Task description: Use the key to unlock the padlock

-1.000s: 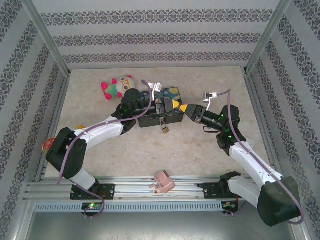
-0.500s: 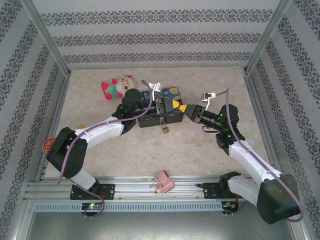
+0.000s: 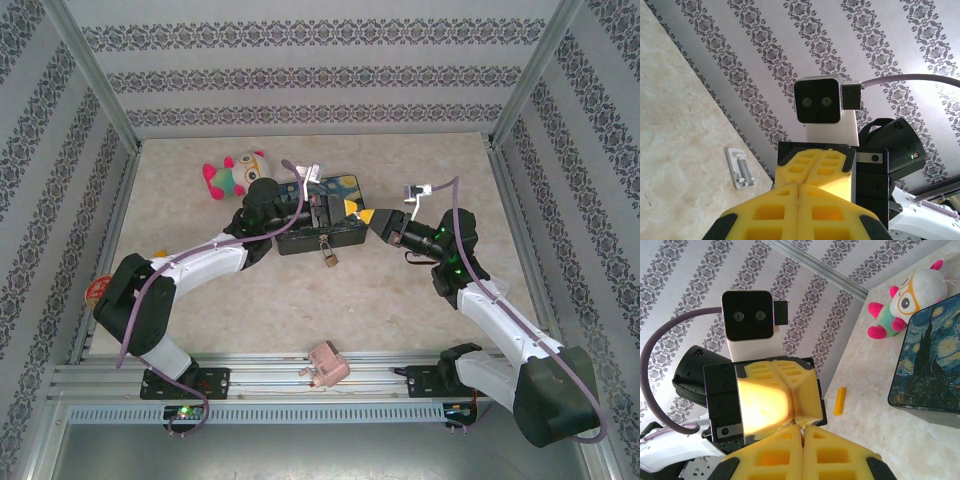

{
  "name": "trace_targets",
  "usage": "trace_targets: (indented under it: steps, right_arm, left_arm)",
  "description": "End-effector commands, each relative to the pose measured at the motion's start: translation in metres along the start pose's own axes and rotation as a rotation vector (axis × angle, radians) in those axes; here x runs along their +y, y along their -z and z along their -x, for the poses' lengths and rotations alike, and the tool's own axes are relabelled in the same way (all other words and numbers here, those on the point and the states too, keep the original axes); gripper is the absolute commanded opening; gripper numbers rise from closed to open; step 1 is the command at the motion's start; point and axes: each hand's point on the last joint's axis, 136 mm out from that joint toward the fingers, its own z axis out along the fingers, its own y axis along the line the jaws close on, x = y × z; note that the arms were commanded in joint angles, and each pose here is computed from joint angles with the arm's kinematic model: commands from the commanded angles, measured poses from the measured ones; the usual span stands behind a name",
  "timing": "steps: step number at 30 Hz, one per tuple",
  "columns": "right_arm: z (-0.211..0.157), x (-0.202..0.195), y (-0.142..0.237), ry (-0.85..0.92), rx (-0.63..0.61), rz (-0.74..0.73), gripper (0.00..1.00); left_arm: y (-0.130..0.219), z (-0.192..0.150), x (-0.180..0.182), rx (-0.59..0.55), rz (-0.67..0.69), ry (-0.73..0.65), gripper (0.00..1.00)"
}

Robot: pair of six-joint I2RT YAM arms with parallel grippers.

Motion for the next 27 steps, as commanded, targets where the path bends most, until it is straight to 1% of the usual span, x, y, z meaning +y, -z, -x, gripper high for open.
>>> trace_targets:
  steps: [1, 9, 12, 13, 14, 16, 20, 21, 22, 23, 27]
  right_arm:
    - [0.001, 0.031, 0.002, 0.073, 0.007, 0.103, 0.00]
    - [0.002, 0.054, 0.005, 0.095, -0.003, 0.172, 0.00]
    - [0.001, 0.053, 0.005, 0.094, 0.000, 0.169, 0.00]
    - [0.000, 0.051, 0.005, 0.090, -0.002, 0.162, 0.00]
    - [0.000, 0.048, 0.005, 0.086, -0.002, 0.156, 0.00]
    - [-0.002, 0.041, 0.005, 0.071, -0.003, 0.138, 0.00]
    - [-0.005, 0.020, 0.006, 0.037, -0.009, 0.072, 0.00]
    - [-0.005, 0.016, 0.007, 0.030, -0.015, 0.060, 0.00]
    - [-0.005, 0.010, 0.008, 0.020, -0.020, 0.043, 0.00]
    - [-0.005, 0.005, 0.010, 0.010, -0.025, 0.027, 0.00]
    - [-0.008, -0.009, 0.015, -0.010, -0.037, -0.021, 0.00]
  left_arm:
    - [0.005, 0.009, 0.013, -0.039, 0.006, 0.022, 0.00]
    - [0.007, 0.008, 0.027, -0.060, 0.034, 0.060, 0.00]
    - [0.008, 0.009, 0.030, -0.070, 0.045, 0.068, 0.16]
    - [0.009, 0.010, 0.031, -0.078, 0.050, 0.068, 0.25]
    - [0.010, 0.011, 0.033, -0.086, 0.059, 0.074, 0.37]
    - [0.013, 0.012, 0.035, -0.107, 0.072, 0.078, 0.54]
    - [0.024, 0.019, 0.035, -0.179, 0.100, 0.054, 0.82]
    - [0.027, 0.021, 0.035, -0.197, 0.108, 0.046, 0.88]
    - [0.031, 0.022, 0.034, -0.218, 0.120, 0.035, 0.98]
    - [0.035, 0.024, 0.034, -0.240, 0.134, 0.021, 0.99]
    - [0.051, 0.026, 0.035, -0.294, 0.209, -0.018, 0.99]
